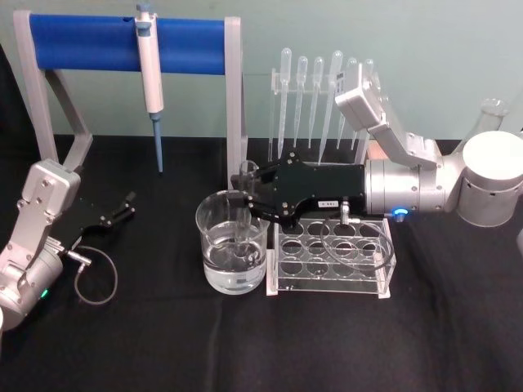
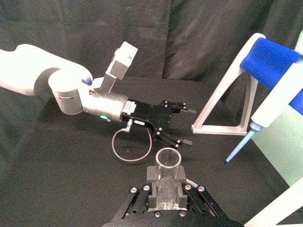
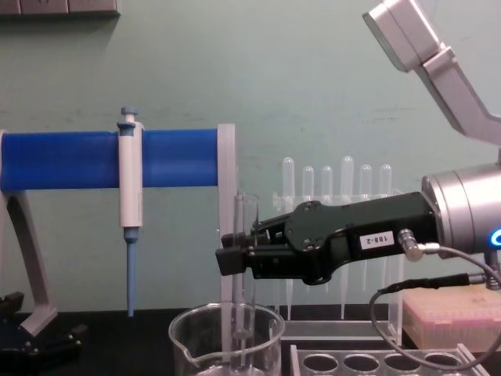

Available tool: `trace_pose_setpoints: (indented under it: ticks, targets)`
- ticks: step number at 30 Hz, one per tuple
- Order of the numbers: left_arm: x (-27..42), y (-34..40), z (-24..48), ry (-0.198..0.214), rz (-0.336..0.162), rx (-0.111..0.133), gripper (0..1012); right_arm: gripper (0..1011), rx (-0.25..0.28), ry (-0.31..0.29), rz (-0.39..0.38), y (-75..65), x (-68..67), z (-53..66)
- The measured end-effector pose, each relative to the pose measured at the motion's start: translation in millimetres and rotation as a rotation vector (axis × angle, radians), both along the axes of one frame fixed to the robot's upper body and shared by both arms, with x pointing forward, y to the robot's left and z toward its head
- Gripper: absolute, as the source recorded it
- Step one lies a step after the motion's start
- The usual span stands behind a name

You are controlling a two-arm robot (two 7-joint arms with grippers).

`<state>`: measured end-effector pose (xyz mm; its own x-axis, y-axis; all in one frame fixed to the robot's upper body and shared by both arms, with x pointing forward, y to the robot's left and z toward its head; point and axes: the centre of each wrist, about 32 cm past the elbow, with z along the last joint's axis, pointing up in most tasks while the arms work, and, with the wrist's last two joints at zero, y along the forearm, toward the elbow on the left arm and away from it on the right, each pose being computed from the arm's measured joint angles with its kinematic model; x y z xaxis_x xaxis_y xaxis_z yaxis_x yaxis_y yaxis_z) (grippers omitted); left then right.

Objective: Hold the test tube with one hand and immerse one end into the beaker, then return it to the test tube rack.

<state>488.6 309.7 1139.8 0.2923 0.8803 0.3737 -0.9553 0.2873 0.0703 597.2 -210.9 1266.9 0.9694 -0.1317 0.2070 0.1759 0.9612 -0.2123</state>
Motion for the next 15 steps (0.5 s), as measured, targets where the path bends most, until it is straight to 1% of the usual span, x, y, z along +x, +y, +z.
trace_pose_setpoints:
  ticks: [9,15]
  targets:
    - [0.0,0.0,0.0,0.0,0.0,0.0,1000,227,0.006,0.002,-0.016,-1.9,-2.1,-12.8]
    - [0.0,0.0,0.0,0.0,0.0,0.0,1000,226,0.007,0.001,-0.025,-1.8,-2.6,-18.8]
